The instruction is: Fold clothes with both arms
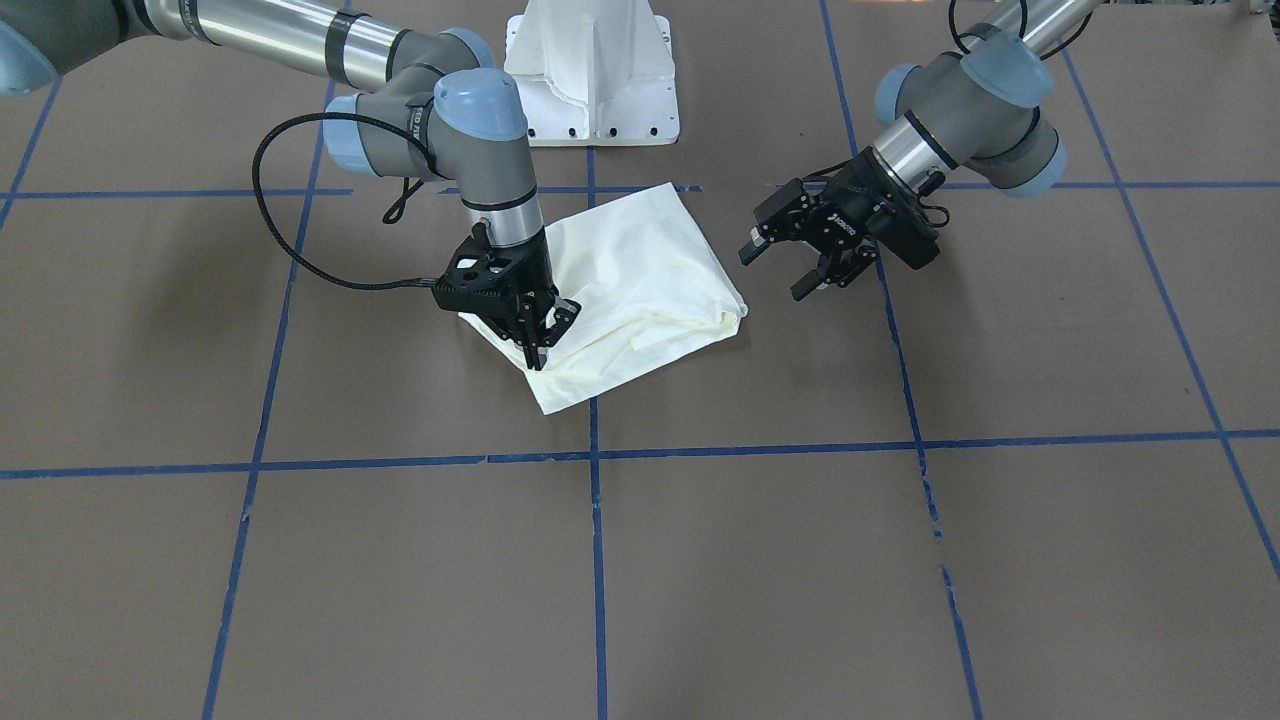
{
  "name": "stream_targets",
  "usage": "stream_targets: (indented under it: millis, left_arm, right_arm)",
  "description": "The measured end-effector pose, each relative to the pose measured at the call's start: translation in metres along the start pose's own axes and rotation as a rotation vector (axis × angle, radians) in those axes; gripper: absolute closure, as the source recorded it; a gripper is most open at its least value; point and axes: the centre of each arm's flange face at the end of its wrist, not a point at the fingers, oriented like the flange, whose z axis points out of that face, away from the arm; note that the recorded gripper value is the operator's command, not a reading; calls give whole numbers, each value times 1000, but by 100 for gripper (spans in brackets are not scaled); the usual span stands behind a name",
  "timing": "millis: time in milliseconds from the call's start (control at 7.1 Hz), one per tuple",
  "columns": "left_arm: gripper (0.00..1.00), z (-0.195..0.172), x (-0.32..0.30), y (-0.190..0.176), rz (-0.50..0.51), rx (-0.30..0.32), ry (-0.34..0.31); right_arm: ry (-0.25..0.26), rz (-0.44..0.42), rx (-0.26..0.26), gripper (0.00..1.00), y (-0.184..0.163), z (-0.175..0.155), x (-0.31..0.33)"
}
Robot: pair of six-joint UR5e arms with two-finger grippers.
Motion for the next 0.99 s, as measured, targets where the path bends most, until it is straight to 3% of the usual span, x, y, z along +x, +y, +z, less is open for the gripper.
stream_targets:
  millis: [282, 422, 704, 985]
  left_arm:
    - [0, 1, -2, 0, -1, 0, -4]
    - [0, 1, -3, 0, -2, 0, -6]
    - [0, 2, -4, 2, -4, -2, -9]
    - [5, 20, -11, -3, -25, 52, -39]
  right_arm:
    - [53, 21, 17, 100, -2, 17, -8]
    - [65, 26, 28, 1, -3, 24, -14]
    - [67, -2, 43, 0, -14, 24, -19]
    - [35, -47, 26, 0, -66, 0, -26]
